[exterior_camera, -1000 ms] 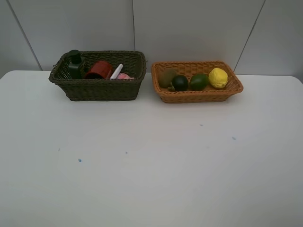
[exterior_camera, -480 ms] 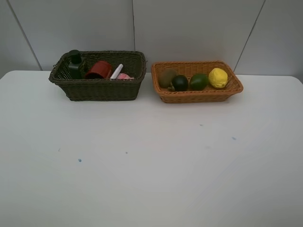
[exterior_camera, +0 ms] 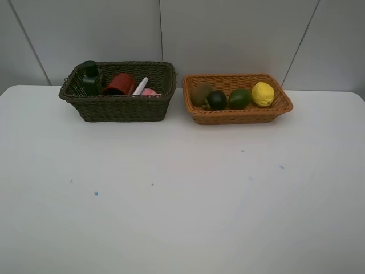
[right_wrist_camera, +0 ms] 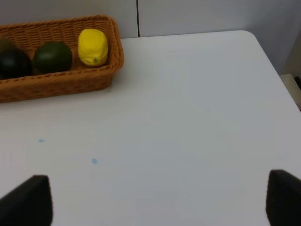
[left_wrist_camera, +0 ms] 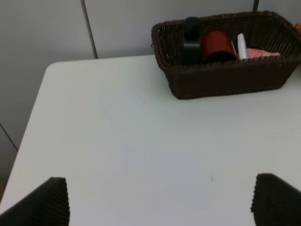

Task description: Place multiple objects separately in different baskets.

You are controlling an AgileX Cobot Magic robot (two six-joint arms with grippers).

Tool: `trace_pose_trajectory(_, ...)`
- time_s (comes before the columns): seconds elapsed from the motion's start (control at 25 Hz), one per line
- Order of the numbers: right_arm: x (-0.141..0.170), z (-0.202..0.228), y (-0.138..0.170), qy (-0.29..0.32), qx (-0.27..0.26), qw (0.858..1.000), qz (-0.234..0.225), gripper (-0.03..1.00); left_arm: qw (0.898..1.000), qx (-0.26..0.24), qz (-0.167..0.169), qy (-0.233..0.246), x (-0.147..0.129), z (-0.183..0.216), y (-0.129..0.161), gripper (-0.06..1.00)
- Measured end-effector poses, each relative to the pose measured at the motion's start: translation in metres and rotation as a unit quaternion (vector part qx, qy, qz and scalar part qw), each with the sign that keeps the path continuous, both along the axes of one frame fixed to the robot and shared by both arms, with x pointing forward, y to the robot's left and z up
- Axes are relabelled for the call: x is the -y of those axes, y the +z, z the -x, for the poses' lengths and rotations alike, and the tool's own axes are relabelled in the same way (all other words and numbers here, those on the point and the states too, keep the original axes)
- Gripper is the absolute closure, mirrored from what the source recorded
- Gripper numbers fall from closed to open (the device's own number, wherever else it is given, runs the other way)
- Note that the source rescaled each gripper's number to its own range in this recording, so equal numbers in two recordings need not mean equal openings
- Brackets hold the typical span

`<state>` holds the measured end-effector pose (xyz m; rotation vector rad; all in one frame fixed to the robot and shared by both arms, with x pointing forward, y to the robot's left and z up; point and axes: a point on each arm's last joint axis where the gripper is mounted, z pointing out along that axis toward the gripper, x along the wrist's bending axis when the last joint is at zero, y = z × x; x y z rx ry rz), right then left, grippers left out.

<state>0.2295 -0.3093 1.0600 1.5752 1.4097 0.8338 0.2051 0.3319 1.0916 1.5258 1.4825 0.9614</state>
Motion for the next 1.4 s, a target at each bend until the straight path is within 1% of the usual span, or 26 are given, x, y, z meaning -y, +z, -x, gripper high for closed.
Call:
trace_pose_trajectory(0.16, 0.0, 0.0, 0.0, 0.0, 0.0, 1.0, 0.0, -0.02, 0.999, -0.039, 0.015, -0.009, 0.011, -0.007, -0.018, -0.05)
trace_pose_trajectory(0.36, 0.0, 0.0, 0.0, 0.0, 0.0, 1.0, 0.0, -0.02, 0.997, -0.07, 0.032, -0.023, 0.02, -0.018, -0.037, -0.05)
trace_pose_trajectory(0.6, 0.0, 0.0, 0.0, 0.0, 0.0, 1.0, 0.0, -0.02, 0.998, -0.038, 0.039, -0.03, 0.023, -0.026, -0.038, -0.05)
trace_pose_trajectory(0.76, 0.0, 0.0, 0.0, 0.0, 0.0, 1.0, 0.0, -0.02, 0.998, -0.031, 0.039, -0.027, 0.024, -0.028, -0.039, -0.05)
trace_pose_trajectory(1.16, 0.0, 0.0, 0.0, 0.0, 0.0, 1.0, 0.0, -0.02, 0.999, -0.03, 0.035, -0.026, 0.024, -0.028, -0.039, -0.05)
trace_pose_trajectory(1.32, 0.0, 0.0, 0.0, 0.0, 0.0, 1.0, 0.0, -0.02, 0.999, -0.028, 0.03, 0.002, 0.025, -0.027, -0.039, -0.05)
trace_pose_trajectory(1.4, 0.0, 0.0, 0.0, 0.0, 0.0, 1.0, 0.0, -0.02, 0.999, -0.029, 0.028, 0.006, 0.028, -0.027, -0.039, -0.05)
